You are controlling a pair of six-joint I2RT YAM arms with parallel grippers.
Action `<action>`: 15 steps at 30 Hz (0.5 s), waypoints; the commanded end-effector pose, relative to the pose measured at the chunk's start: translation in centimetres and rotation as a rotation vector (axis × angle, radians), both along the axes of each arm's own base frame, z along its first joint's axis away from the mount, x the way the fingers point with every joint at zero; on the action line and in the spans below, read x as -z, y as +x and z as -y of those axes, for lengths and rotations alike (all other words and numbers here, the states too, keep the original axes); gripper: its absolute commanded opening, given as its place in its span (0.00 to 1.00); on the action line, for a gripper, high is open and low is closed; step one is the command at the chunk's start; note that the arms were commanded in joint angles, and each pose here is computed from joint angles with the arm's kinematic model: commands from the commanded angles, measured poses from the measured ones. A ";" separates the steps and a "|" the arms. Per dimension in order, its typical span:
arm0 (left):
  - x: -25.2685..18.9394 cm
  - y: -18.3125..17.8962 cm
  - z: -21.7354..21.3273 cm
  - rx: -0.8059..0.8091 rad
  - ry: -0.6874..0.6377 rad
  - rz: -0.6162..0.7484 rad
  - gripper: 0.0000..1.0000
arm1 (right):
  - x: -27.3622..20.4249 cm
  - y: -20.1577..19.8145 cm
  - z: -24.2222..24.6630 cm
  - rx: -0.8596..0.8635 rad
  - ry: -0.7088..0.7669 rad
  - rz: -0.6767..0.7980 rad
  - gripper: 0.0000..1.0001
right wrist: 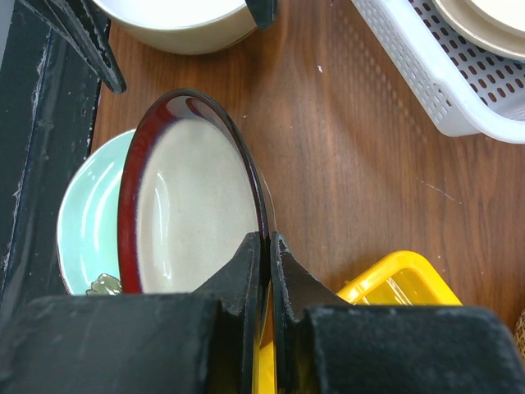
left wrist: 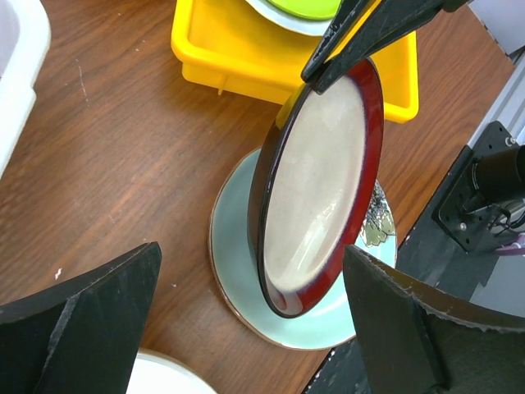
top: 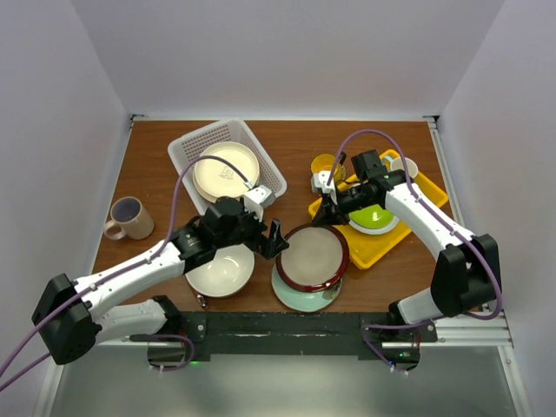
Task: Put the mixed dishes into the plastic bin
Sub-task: Pick up the plate at the center of the board.
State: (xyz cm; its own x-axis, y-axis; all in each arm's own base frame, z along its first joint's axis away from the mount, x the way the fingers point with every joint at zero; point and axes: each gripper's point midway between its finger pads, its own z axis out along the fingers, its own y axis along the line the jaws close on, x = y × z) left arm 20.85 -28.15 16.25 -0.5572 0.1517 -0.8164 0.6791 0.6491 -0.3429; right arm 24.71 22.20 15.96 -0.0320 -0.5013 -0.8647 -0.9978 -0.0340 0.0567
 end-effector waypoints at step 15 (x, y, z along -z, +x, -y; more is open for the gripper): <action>-1.5 0.4 1.6 0.010 -0.043 0.041 0.97 | -3.5 -0.5 -0.7 -0.036 0.110 0.053 0.00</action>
State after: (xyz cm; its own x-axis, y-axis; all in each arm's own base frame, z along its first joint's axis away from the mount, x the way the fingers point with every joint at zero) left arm 20.49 -28.77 15.74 -0.5589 0.1685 -0.8119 0.6880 0.6408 -0.3406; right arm 24.77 22.13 15.99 -0.0341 -0.4992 -0.8658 -0.9979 -0.0314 0.0574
